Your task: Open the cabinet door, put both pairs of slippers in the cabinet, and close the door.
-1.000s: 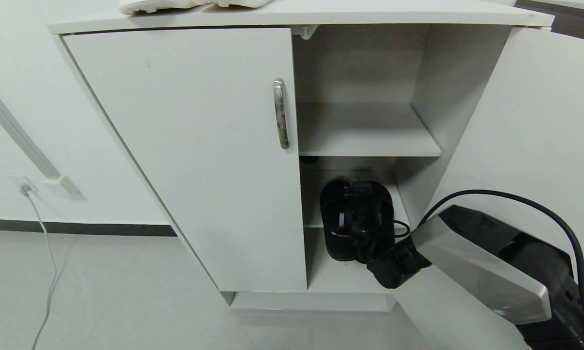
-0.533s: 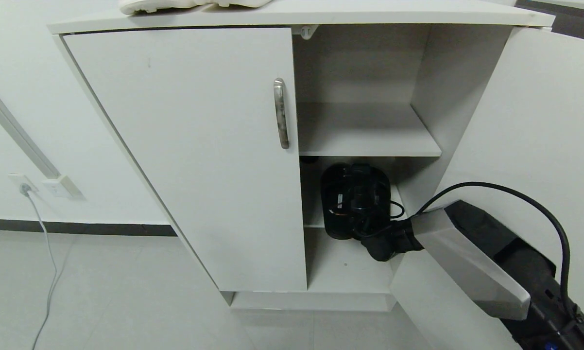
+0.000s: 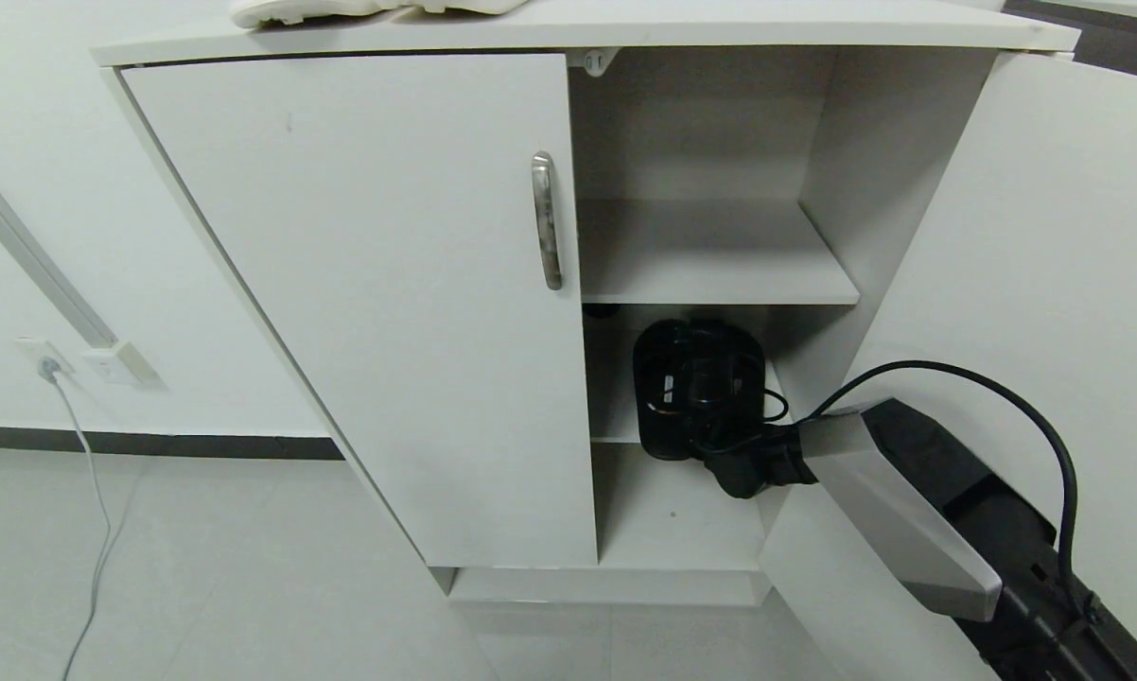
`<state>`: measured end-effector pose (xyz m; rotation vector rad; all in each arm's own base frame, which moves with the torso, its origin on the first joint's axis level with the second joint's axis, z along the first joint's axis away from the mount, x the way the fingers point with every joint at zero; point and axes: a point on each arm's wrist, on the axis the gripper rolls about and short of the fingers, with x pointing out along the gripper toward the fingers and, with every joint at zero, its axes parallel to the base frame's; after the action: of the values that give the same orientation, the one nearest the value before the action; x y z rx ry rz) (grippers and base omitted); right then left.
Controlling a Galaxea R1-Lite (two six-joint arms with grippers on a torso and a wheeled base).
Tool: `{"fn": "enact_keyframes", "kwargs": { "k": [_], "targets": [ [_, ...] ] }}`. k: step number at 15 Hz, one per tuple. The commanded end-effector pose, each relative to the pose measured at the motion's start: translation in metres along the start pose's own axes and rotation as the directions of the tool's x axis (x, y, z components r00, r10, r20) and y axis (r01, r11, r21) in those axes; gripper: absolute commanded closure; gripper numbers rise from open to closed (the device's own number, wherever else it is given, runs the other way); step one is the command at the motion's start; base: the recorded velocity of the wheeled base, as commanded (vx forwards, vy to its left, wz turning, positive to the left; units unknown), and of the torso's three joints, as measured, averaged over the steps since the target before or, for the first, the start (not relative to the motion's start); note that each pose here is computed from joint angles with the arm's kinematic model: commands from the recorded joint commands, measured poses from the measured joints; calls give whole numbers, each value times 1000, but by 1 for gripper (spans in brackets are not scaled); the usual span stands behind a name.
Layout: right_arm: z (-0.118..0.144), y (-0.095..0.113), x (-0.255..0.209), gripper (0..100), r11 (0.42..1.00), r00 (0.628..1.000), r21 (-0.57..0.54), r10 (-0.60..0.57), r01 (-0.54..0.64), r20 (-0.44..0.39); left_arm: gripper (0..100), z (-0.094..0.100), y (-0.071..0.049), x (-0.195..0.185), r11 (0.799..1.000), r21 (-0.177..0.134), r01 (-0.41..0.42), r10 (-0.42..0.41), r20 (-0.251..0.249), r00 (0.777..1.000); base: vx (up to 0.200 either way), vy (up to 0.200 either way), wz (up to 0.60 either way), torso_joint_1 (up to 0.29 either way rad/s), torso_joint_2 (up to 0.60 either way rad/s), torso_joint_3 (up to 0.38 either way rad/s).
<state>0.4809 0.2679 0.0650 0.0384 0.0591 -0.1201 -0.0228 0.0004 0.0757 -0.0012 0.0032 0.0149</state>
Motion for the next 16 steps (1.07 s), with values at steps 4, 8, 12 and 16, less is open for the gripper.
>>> {"fn": "enact_keyframes", "kwargs": {
  "k": [4,8,12,16],
  "targets": [
    [-1,-2,2,0,1000,1000,0,-5,5,-2,100,0,0,0,1000,1,0,0,0,1000,0,0,0,0,0,0],
    [-2,-2,1,0,1000,1000,-3,-12,12,-5,100,0,0,0,1000,1,-2,2,-1,1000,0,0,0,0,0,0],
    [6,0,-16,0,1000,1000,4,-17,17,7,100,0,0,0,1000,1,0,0,-1,1000,0,0,0,0,0,0],
    [23,-4,-71,0,1000,999,8,30,-30,18,100,0,0,0,1000,0,-2,2,-1,1000,0,0,0,0,0,0]
  ]
}}
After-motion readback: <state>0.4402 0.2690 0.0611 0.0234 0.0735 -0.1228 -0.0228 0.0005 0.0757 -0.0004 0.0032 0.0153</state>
